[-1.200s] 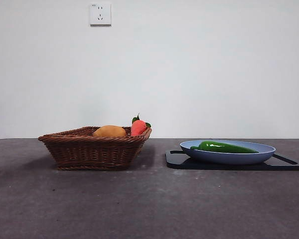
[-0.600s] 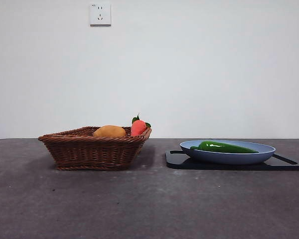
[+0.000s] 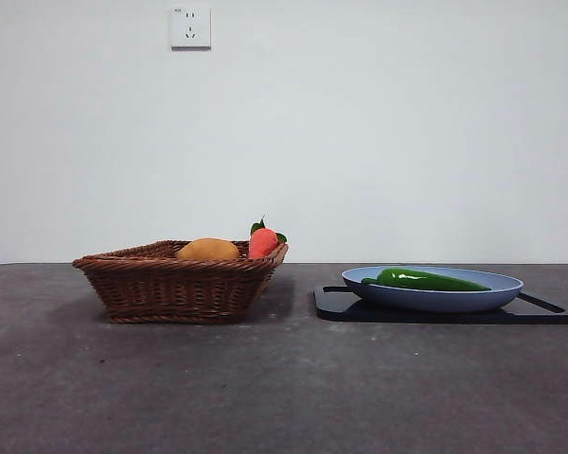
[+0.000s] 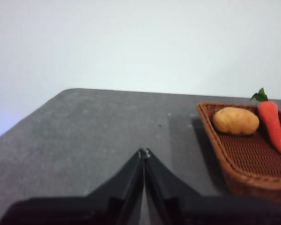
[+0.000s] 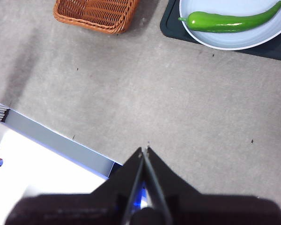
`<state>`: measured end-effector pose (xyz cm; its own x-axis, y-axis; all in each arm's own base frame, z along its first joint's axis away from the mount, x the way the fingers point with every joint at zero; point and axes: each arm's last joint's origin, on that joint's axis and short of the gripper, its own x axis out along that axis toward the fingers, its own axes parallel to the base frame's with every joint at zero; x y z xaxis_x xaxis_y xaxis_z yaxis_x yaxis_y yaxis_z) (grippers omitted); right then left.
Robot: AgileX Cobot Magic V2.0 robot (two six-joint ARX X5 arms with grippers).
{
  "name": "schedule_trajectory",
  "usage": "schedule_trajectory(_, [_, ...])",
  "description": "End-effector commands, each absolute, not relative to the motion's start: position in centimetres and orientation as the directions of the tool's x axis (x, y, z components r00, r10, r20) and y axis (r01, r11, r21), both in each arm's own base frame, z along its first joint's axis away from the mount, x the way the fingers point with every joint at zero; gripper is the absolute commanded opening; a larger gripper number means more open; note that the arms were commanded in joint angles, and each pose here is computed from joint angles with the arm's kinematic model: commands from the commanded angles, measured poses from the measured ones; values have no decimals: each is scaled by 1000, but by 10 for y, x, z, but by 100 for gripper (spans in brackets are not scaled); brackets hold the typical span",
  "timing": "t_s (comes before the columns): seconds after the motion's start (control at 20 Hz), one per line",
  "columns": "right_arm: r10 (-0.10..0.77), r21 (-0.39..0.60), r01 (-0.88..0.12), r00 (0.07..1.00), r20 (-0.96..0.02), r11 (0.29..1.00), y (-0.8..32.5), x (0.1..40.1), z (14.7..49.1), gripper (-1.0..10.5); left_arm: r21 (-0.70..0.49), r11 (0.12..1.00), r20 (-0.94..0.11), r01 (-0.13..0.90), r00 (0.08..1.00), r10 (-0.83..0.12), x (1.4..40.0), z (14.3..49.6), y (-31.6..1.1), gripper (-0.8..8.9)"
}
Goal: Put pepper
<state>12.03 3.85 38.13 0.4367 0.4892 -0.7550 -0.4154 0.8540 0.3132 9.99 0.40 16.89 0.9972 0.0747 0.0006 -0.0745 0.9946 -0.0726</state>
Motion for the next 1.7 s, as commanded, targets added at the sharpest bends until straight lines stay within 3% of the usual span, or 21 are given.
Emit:
schedule_trajectory(0.05, [492, 313, -417, 447, -747, 853, 39, 121, 385, 11, -87, 993, -1, -78, 997, 78, 99, 166, 4, 8])
schedule_trajectory(0.4, [492, 313, -417, 447, -747, 853, 39, 121, 385, 11, -78, 993, -152, -86, 986, 74, 98, 151, 4, 8])
schedule_trajectory(1.1, [492, 313, -417, 447, -747, 853, 39, 121, 385, 11, -78, 993, -154, -88, 985, 76, 98, 151, 4, 8])
schedule_trajectory(1.2, [489, 262, -472, 461, -740, 842, 39, 122, 386, 11, -78, 993, -154, -88, 985, 76, 98, 151, 4, 8])
schedule_trajectory(1.3, [483, 198, -497, 550, -682, 845, 33, 117, 393, 11, -78, 993, -154, -88, 985, 75, 98, 151, 4, 8])
schedule_trajectory(1.45, [485, 124, -486, 748, -452, 865, 25, 104, 397, 11, -78, 993, -154, -88, 985, 76, 98, 151, 4, 8])
schedule_trajectory(1.7, [440, 36, -440, 887, -141, 897, 19, 95, 335, 11, -78, 993, -154, -88, 985, 76, 98, 151, 4, 8])
